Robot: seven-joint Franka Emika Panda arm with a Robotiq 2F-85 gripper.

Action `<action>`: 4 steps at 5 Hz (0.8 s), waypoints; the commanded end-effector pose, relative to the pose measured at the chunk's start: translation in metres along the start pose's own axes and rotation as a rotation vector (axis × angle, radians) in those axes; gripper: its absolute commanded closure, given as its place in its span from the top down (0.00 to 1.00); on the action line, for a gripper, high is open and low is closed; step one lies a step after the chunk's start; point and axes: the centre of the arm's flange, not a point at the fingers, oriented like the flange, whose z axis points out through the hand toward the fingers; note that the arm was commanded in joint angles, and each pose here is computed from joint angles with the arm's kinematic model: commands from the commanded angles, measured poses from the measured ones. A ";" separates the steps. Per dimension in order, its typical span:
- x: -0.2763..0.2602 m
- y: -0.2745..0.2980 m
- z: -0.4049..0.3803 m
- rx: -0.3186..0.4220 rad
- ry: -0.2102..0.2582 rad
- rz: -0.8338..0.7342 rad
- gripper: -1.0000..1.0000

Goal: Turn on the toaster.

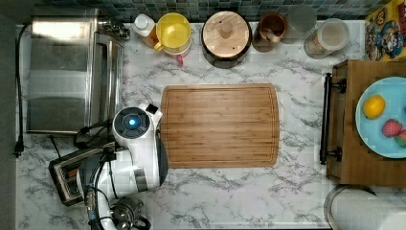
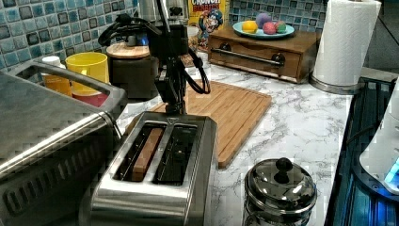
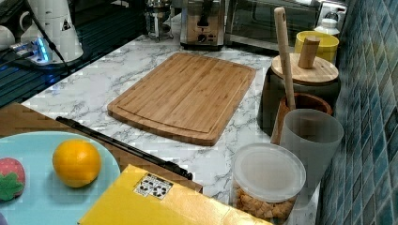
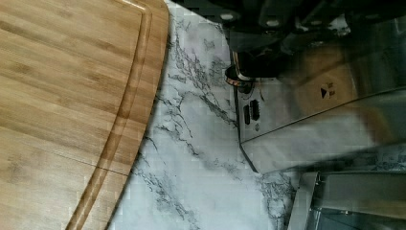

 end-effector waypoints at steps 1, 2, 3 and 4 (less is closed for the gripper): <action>-0.079 0.037 0.214 -0.111 -0.531 0.116 0.00; -0.078 0.037 0.214 -0.111 -0.530 0.116 0.00; -0.078 0.037 0.214 -0.111 -0.530 0.116 0.00; -0.078 0.037 0.214 -0.111 -0.531 0.116 0.00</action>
